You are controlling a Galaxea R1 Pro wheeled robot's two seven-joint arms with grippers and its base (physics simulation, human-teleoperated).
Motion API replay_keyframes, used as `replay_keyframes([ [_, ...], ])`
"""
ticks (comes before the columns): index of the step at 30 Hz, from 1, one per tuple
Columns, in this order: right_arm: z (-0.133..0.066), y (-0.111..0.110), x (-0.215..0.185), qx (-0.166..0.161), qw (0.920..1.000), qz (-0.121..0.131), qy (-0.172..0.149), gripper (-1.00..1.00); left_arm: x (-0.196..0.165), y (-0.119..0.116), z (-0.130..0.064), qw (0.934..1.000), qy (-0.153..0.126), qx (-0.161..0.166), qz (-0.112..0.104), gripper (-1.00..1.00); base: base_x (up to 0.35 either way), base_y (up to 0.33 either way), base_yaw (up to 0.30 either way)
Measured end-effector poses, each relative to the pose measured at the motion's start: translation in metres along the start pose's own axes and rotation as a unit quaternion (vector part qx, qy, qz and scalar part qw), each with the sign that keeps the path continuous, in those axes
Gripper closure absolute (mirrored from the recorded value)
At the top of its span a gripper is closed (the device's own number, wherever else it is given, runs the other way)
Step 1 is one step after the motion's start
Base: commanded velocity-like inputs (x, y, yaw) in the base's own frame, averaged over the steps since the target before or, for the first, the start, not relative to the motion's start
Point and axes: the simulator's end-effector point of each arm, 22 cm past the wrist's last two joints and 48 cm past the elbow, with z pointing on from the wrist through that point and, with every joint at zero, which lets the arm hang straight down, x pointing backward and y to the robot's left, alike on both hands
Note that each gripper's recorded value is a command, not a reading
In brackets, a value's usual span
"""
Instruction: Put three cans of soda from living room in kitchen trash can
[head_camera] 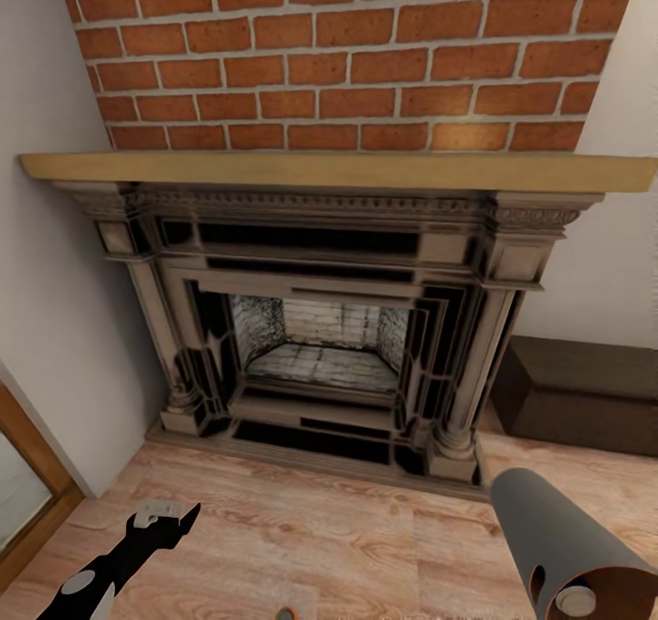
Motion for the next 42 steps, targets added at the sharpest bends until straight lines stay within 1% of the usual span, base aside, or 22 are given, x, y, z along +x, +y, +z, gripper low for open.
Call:
replay_keyframes([
  [6,0.0,0.0,0.003,0.001,1.0,-0.001,0.004,1.0,0.004,0.0,0.001,1.0,0.003,0.0,0.0,-1.0,0.004,0.215,-0.165],
  [11,0.0,-0.001,0.004,0.002,1.0,-0.001,0.006,1.0,0.007,-0.002,0.002,1.0,0.007,0.003,0.001,-1.0,0.123,0.284,-0.177],
  [16,0.0,-0.001,0.007,0.001,0.9999,-0.004,0.01,1.0,0.009,-0.01,0.004,0.9997,0.01,0.014,0.016,-1.0,0.218,0.142,-0.183],
  [24,-0.001,-0.002,0.009,0.004,0.9999,-0.002,0.013,1.0,0.014,-0.016,0.006,0.9994,0.014,0.021,0.025,-1.0,0.182,-0.167,-0.187],
  [33,-0.001,-0.003,0.013,0.006,0.9998,-0.002,0.018,1.0,0.019,-0.017,0.007,0.9992,0.018,0.022,0.026,-1.0,0.028,-0.263,-0.19],
  [42,-0.002,-0.004,0.015,0.007,0.9997,-0.002,0.021,1.0,0.023,-0.016,0.007,0.9992,0.022,0.021,0.025,-1.0,0.012,-0.053,-0.16],
])
